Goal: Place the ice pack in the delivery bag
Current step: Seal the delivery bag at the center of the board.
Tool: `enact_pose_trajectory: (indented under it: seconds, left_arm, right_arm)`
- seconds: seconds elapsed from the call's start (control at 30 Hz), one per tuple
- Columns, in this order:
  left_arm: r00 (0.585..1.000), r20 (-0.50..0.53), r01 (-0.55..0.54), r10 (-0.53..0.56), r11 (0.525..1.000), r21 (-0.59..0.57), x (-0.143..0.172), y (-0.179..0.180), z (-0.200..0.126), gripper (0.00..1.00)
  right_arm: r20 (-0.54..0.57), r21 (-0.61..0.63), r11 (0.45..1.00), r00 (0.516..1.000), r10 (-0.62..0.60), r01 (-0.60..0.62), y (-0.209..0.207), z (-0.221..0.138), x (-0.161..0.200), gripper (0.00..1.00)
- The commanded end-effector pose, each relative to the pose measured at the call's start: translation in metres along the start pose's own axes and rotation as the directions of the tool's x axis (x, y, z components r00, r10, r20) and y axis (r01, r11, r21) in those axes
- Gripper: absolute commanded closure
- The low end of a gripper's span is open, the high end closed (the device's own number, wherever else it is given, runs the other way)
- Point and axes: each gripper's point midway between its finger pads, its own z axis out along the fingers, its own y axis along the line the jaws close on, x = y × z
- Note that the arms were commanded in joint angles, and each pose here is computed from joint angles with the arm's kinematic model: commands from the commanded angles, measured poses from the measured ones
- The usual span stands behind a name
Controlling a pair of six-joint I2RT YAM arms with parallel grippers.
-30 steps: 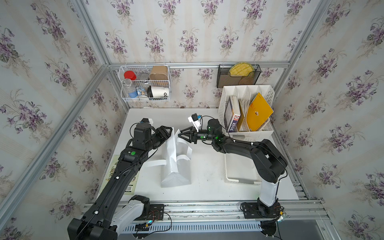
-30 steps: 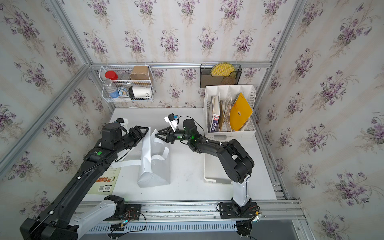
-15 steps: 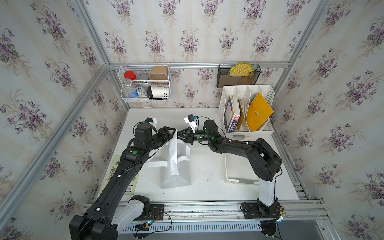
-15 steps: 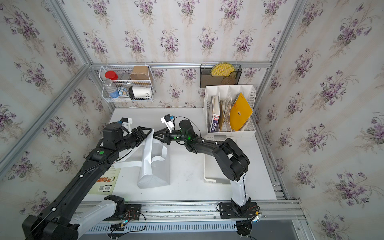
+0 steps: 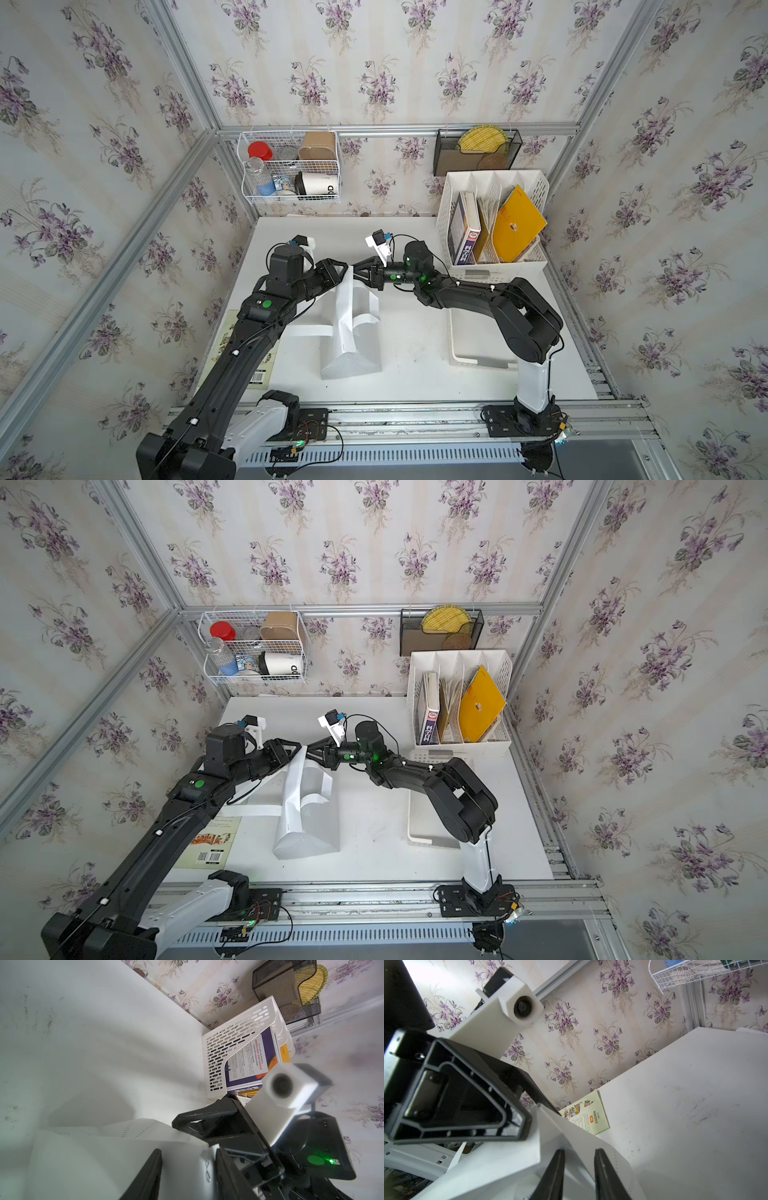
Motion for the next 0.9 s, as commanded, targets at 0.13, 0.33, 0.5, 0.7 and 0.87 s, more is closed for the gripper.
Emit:
enact_pose_trajectory:
  seconds: [0.13,0.33,0.5,0.7,0.87]
  left_arm:
    - [0.998,-0.039,-0.06,0.057,0.996,-0.072,0.002,0.01,0.003,0.61]
    - [0.995,-0.057,-0.089,0.082,0.986,-0.138,0.0,0.02,0.004,0.78]
    - [0.993,-0.077,-0.101,0.09,0.982,-0.157,-0.002,0.02,0.005,0.92]
    - [0.99,-0.069,-0.129,0.121,0.983,-0.13,-0.009,0.01,0.005,1.0]
    - [0.987,-0.06,-0.15,0.148,0.988,-0.021,-0.011,-0.01,0.008,1.0]
  right_arm:
    - [0.016,0.038,0.999,1.0,0.002,-0.002,0.0,0.002,-0.008,0.72]
    - [0.029,0.059,0.998,1.0,0.002,-0.004,0.003,-0.002,-0.012,0.71]
    - [0.037,0.081,0.997,0.999,0.004,-0.007,0.005,-0.005,-0.015,0.7]
    - [0.038,0.195,0.981,0.999,0.013,-0.021,0.001,-0.018,-0.022,0.59]
    - [0.008,0.3,0.953,0.999,0.047,-0.047,-0.003,-0.038,-0.009,0.43]
